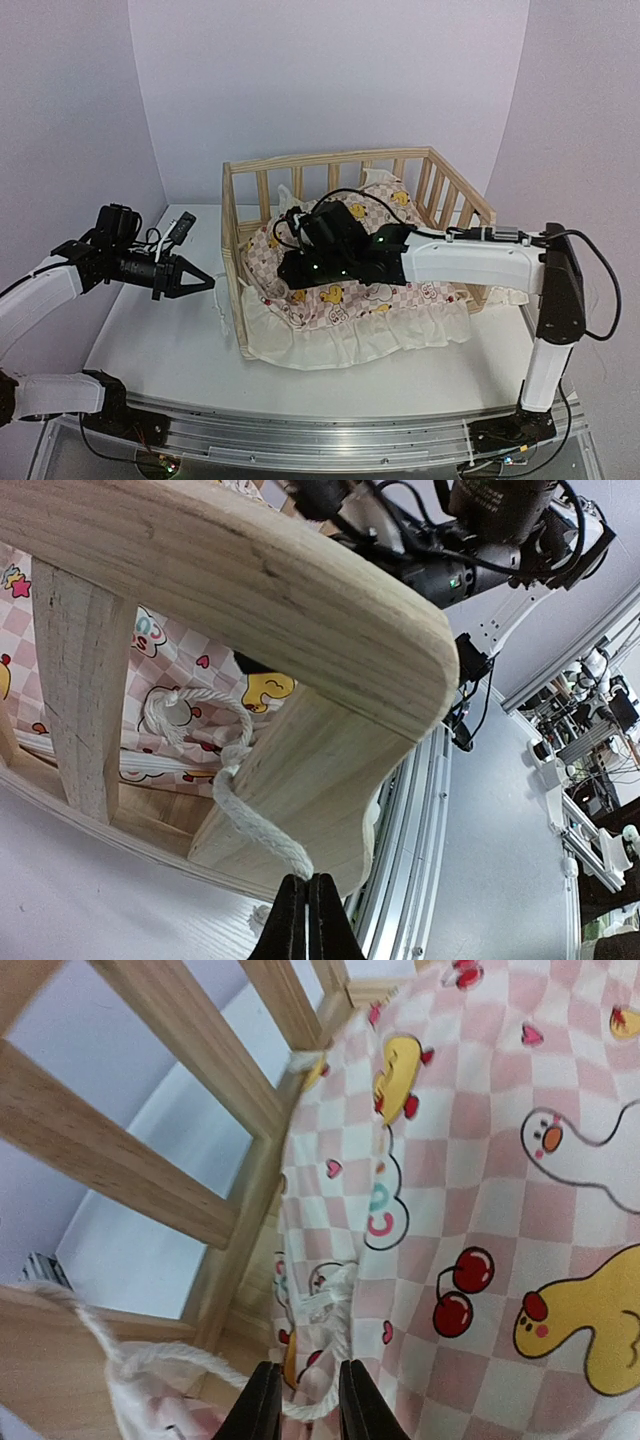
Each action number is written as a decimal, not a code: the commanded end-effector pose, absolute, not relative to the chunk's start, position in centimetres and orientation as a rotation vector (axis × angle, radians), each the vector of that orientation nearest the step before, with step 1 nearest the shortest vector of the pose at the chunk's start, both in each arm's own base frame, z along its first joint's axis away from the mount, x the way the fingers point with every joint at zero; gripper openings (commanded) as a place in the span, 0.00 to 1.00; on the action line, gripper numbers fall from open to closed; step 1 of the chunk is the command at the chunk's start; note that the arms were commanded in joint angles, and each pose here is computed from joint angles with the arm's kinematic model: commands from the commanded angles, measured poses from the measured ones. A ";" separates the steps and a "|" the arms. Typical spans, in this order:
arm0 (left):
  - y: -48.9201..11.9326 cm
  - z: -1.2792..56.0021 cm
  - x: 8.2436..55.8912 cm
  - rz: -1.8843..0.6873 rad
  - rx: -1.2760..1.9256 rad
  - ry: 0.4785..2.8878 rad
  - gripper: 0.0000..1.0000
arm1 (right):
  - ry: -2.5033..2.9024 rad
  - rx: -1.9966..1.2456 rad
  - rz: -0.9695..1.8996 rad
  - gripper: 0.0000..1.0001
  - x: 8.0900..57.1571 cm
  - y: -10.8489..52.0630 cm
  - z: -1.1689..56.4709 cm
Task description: Set up the pet bed
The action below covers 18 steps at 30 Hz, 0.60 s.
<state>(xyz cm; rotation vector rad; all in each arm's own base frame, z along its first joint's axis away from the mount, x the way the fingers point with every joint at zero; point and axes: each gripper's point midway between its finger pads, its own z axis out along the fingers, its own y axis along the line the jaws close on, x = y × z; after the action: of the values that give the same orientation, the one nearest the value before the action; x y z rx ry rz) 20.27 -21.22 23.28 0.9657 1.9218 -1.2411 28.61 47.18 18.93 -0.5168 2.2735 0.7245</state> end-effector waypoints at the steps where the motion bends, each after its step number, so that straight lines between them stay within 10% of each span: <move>1: -21.3 23.5 20.7 -1.237 0.942 1.914 0.00 | 2.415 -0.431 0.677 0.21 28.4 47.1 17.3; 18: -21.2 24.1 21.6 -1.155 0.972 1.884 0.00 | 2.370 -0.498 0.708 0.00 28.2 47.5 19.4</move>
<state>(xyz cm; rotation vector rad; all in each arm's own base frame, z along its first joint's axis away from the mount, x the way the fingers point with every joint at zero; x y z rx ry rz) 21.26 -21.11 22.74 0.9351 1.9423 -1.1995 27.73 47.37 13.83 -0.4701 2.4952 0.6613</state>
